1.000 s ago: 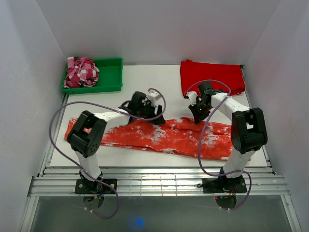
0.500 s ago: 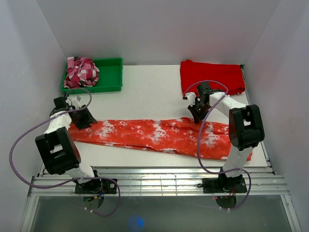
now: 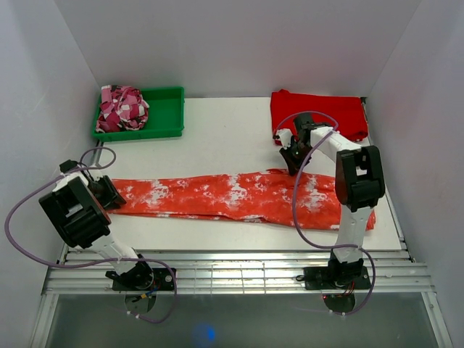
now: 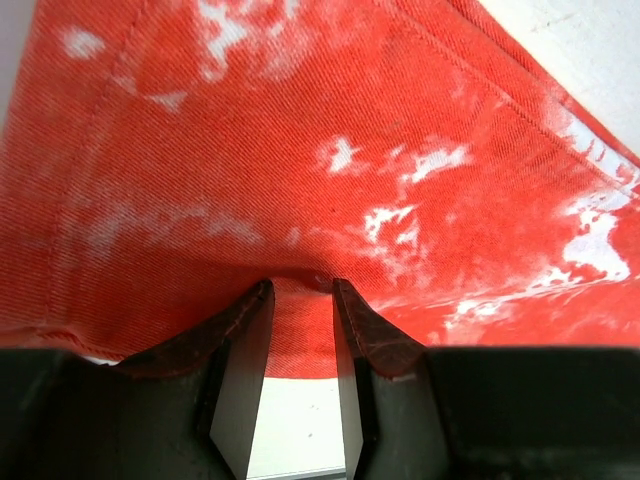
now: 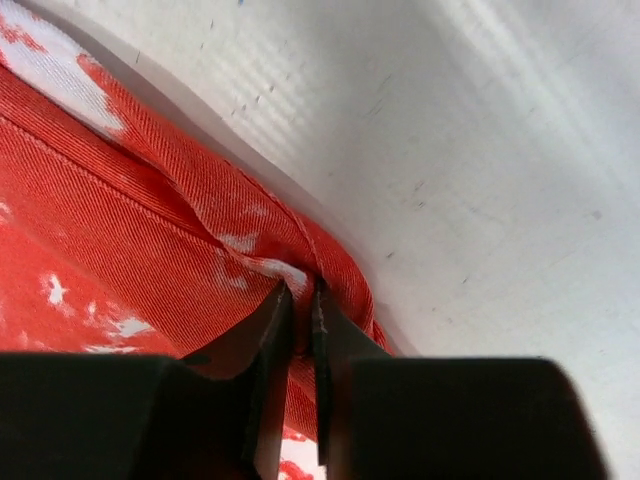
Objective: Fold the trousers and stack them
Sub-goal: Fold the trousers
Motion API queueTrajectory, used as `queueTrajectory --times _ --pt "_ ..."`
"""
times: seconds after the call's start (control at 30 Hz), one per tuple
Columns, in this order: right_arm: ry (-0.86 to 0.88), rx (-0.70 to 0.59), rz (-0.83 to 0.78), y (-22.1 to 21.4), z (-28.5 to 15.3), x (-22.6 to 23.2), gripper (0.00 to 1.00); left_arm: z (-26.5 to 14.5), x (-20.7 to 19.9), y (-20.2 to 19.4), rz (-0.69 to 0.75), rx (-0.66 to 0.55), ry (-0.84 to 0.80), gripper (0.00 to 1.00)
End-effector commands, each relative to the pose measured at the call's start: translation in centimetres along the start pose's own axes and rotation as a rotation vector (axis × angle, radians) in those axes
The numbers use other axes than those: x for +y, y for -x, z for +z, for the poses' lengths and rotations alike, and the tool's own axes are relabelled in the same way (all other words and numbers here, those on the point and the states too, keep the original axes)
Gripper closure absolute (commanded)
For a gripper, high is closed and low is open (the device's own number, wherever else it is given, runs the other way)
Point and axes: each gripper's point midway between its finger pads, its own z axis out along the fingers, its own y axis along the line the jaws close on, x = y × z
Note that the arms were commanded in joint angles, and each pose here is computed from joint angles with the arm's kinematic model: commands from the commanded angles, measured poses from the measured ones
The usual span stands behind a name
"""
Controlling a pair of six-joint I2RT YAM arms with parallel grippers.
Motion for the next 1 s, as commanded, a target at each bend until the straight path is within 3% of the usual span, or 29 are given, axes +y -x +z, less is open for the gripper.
queueTrajectory --times 0.0,0.03,0.07,0.1,0.17,0.3,0.47,0.63,0.97 --pt "-0.189 -0.012 0.01 1.1 -1.3 -5.7 0.79 0.9 8.9 -0.9 0.088 0.067 0.353 0.56" --pt "-0.184 -0.011 0.021 1.1 -2.1 -5.8 0.61 0.7 8.6 -0.8 0.096 0.062 0.345 0.54" --pt "-0.197 -0.044 0.027 2.2 -3.5 -6.4 0.28 0.7 7.7 -0.4 0.105 0.049 0.292 0.53" --pt "-0.212 -0.071 0.035 2.7 -5.2 -6.7 0.14 0.6 6.7 -0.6 0.121 0.062 0.247 0.52" --pt "-0.187 -0.122 0.064 2.7 -9.2 -7.0 0.04 -0.1 3.9 0.4 0.163 0.019 0.128 0.45" --pt "-0.1 -0.15 0.139 -2.0 -13.7 -7.0 0.02 -2.3 -2.3 1.3 0.297 -0.023 -0.073 0.37" --pt "-0.027 -0.076 0.32 -9.5 -14.7 -6.3 0.09 -4.0 -5.5 2.4 0.393 -0.096 -0.099 0.36" --pt "-0.03 -0.027 0.545 -16.1 -14.8 -6.9 0.13 -3.0 -3.8 2.3 0.369 -0.08 -0.017 0.36" --pt "-0.067 -0.002 0.633 -19.1 -9.1 -9.5 0.22 0.2 -1.0 2.9 0.365 -0.047 0.074 0.37"
